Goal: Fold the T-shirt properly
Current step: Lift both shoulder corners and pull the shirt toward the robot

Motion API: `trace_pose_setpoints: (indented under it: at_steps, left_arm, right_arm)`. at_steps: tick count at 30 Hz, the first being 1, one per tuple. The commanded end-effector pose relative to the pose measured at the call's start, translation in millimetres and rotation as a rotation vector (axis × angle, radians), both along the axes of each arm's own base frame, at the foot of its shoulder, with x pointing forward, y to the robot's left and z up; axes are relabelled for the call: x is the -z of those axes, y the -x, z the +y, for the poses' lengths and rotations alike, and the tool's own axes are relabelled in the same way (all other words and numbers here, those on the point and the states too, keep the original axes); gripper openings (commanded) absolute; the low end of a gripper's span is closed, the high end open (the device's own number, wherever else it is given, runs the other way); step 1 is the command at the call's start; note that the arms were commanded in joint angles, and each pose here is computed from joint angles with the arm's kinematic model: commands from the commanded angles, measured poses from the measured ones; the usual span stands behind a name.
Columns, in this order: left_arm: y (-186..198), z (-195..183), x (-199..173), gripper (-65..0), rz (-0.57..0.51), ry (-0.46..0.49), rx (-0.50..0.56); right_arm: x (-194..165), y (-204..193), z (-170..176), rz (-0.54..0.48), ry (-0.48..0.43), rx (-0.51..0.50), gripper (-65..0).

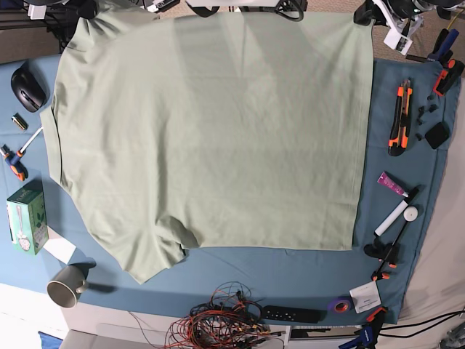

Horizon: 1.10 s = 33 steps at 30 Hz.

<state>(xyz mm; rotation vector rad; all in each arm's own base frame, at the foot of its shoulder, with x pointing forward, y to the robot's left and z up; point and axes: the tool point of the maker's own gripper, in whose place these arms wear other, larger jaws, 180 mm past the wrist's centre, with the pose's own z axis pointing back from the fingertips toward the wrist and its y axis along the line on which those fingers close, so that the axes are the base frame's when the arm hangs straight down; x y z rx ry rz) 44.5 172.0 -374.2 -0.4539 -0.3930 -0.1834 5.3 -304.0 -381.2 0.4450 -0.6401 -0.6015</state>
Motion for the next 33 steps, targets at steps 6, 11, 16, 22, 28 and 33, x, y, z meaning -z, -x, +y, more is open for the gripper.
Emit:
trace_pose_setpoints:
  at_steps: [6, 11, 16, 22, 28, 33]
  left_arm:
    - [2, 2, -3, -65.0, -0.003, -0.009, 0.009]
    - [9, 6, -1, -65.0, 0.024, -0.032, -0.009]
    - [14, 6, 0, -65.0, 0.036, -0.031, -0.009]
    - [21, 6, 0, -65.0, 0.054, -0.03, -0.009]
    - [7, 5, -3, -65.0, 0.005, -0.023, -0.017]
    - [-14, -1, -13, -65.0, -0.066, -0.017, 0.001]
  right_arm:
    - [-7, 2, -6, -0.005, 0.015, -0.003, -65.0]
    - [-6, 10, -5, 0.02, 0.015, -0.008, -65.0]
    - [-7, 16, -6, 0.037, 0.015, -0.008, -65.0]
    - [-7, 25, -6, 0.059, 0.015, -0.007, -65.0]
    - [-10, 19, -5, 0.037, 0.022, -0.009, -65.0]
    - [-29, -8, 5, -0.038, 0.056, -0.082, -65.0]
